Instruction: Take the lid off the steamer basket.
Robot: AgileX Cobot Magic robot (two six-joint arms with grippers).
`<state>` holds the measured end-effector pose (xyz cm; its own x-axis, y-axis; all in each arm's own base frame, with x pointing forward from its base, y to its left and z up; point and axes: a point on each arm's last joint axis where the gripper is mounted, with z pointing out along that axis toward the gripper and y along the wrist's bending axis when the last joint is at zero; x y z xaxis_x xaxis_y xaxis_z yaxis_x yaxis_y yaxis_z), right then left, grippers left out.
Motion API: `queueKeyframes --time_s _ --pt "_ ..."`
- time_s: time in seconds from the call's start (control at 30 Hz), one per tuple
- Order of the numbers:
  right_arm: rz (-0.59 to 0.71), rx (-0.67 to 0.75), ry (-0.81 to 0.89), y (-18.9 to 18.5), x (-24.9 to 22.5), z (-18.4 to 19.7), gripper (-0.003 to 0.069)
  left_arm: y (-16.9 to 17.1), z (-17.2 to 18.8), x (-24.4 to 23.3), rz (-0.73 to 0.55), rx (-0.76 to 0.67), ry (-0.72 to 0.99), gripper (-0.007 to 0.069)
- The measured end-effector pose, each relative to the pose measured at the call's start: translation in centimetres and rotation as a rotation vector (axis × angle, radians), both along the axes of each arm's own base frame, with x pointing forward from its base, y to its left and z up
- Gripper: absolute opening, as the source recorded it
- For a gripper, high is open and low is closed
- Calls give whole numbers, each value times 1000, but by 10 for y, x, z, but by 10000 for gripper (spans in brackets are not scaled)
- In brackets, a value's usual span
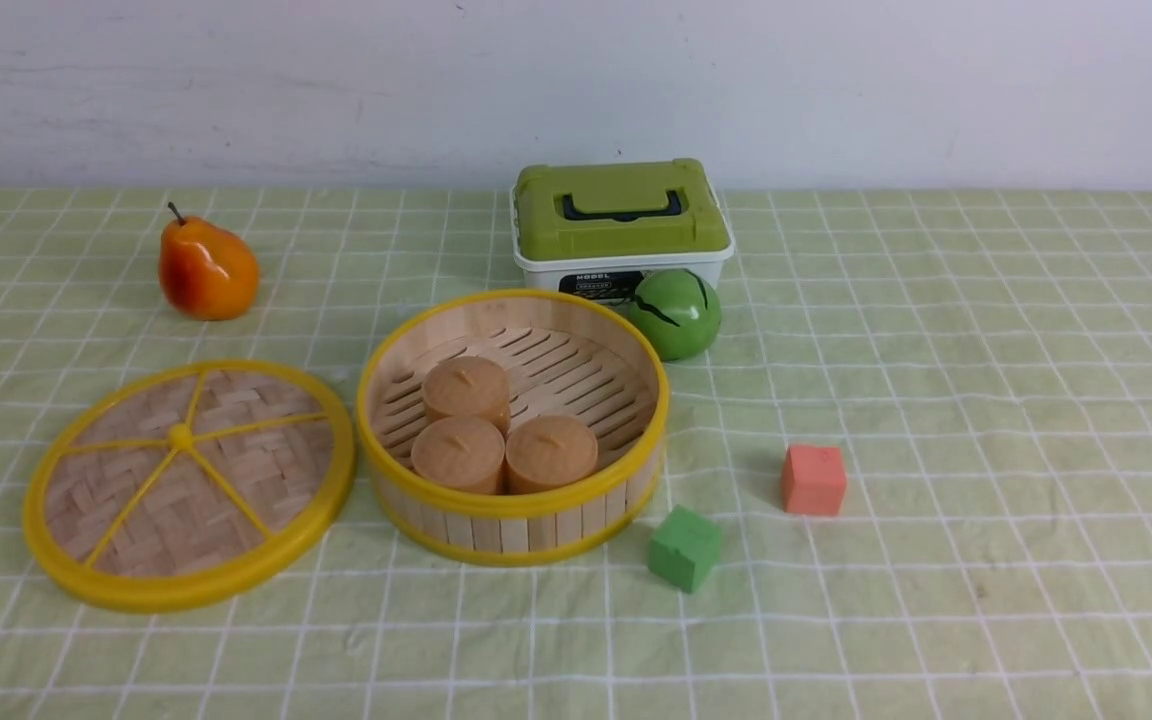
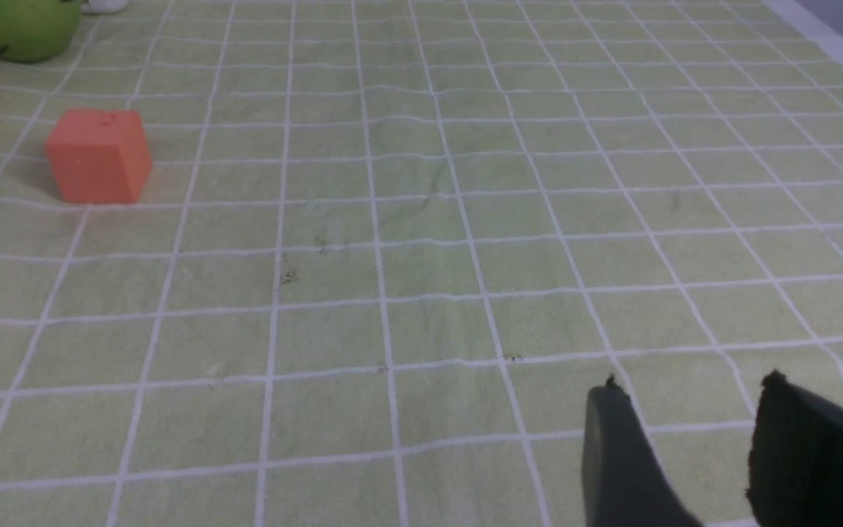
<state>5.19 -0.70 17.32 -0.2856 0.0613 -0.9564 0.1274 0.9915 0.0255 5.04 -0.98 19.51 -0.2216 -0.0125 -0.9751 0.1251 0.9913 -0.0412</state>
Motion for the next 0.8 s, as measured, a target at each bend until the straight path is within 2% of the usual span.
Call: queueKeyframes --time_s 0.13,0.3,0.5,0.8 --pt "0 0 0 0 0 0 241 0 -19 2 19 -91 68 -13" --pt "0 0 0 0 0 0 241 1 -24 2 50 -166 102 -13" --pt "0 0 0 0 0 0 241 1 -25 1 53 -174 114 -13" --pt "0 0 0 0 0 0 241 1 -25 1 35 -108 106 -13"
